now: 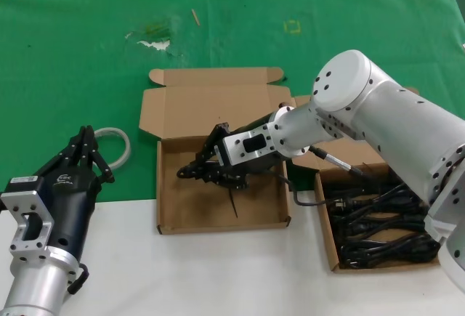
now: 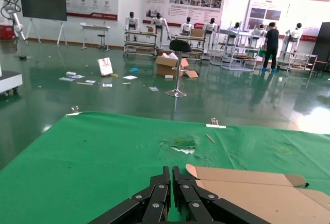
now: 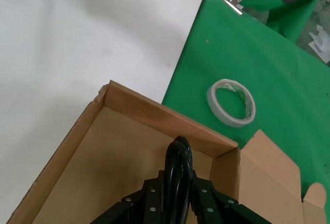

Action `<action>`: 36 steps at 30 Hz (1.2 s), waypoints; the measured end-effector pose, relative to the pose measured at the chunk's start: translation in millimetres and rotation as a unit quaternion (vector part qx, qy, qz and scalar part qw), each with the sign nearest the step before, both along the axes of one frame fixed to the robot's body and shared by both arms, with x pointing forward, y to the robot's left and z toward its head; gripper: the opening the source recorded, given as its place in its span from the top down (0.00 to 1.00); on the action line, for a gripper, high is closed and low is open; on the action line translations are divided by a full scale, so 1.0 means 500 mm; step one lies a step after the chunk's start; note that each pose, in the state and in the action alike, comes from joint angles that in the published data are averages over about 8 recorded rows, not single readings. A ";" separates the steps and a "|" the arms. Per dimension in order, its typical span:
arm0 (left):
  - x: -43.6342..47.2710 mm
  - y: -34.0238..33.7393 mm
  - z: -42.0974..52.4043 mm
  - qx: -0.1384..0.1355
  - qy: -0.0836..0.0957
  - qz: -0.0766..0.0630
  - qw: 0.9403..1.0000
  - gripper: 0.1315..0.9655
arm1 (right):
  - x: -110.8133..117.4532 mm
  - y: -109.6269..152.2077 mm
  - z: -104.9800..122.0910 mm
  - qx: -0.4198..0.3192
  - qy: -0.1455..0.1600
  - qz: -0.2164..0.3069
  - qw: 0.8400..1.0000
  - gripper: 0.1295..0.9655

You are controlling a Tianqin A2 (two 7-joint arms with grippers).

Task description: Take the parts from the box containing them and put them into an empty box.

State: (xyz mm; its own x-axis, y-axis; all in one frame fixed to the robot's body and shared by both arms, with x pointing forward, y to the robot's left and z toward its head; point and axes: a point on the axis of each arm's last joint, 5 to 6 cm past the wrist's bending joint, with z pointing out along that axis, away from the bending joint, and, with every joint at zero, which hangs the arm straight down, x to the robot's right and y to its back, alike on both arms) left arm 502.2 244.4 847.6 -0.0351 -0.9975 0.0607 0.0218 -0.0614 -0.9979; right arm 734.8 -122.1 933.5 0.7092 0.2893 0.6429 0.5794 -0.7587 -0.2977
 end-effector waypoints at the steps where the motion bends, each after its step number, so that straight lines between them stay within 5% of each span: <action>1: 0.000 0.000 0.000 0.000 0.000 0.000 1.000 0.97 | -0.001 0.001 -0.001 -0.001 0.000 0.000 1.000 0.89; 22: 0.000 0.000 0.000 0.000 0.000 0.000 1.000 0.97 | -0.004 0.004 -0.010 -0.008 -0.002 0.002 1.000 0.83; 36: 0.000 0.000 0.000 0.000 0.000 0.000 1.000 0.96 | -0.004 0.004 -0.010 -0.008 -0.002 0.002 1.000 0.57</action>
State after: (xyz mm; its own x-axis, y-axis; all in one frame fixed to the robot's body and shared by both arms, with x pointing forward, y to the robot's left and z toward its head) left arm 502.2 244.4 847.6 -0.0351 -0.9975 0.0607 0.0218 -0.0614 -0.9979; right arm 732.8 -120.1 928.3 0.7049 0.3032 0.6412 0.5842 -0.7609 -0.2825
